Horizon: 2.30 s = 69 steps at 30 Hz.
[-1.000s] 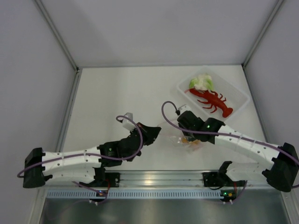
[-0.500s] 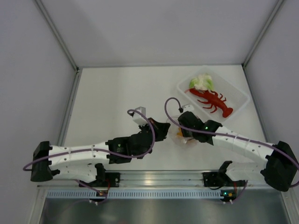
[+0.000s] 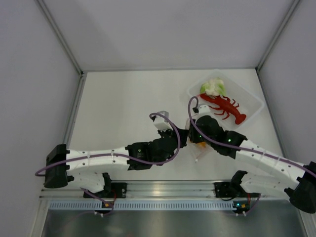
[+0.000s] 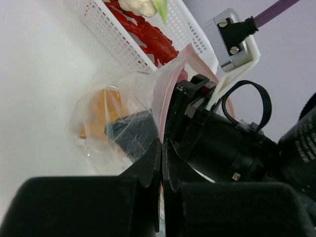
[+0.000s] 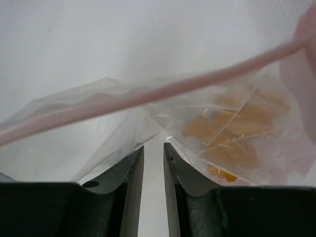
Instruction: Open the zip-top bag and remove the fake food
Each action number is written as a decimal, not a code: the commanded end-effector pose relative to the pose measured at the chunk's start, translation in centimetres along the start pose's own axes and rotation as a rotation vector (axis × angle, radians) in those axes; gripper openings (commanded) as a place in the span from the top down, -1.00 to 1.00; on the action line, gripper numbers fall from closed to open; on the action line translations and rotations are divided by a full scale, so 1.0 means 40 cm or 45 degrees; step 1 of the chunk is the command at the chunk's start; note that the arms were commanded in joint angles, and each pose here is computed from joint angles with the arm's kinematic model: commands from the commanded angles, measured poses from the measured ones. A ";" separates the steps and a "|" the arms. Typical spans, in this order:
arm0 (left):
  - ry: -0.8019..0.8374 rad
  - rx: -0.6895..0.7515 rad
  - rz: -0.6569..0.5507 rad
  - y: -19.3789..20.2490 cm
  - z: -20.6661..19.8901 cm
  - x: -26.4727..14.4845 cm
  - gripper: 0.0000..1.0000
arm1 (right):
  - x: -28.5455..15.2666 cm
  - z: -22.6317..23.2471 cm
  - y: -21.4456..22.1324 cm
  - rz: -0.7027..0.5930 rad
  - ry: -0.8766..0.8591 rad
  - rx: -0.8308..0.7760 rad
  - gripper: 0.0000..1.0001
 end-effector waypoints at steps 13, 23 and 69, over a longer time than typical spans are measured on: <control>-0.008 -0.107 -0.085 -0.034 -0.036 0.012 1.00 | 0.130 -0.098 0.081 0.169 0.254 0.016 0.49; 0.022 -0.087 -0.042 -0.028 -0.034 -0.002 1.00 | 0.236 -0.118 0.056 0.164 0.366 0.072 0.39; 0.125 -0.123 0.167 0.048 -0.003 -0.061 1.00 | 0.430 -0.112 0.028 0.105 0.460 -0.019 0.22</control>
Point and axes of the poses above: each gripper's point midway between its finger pads, its own x axis out along the fingers, its own z axis along the line the jaws close on, y = z × x, the point moved 2 cm from there along -x, back along the fingers, and after that the axes turned 1 degree about -x, right-handed, at the moved point
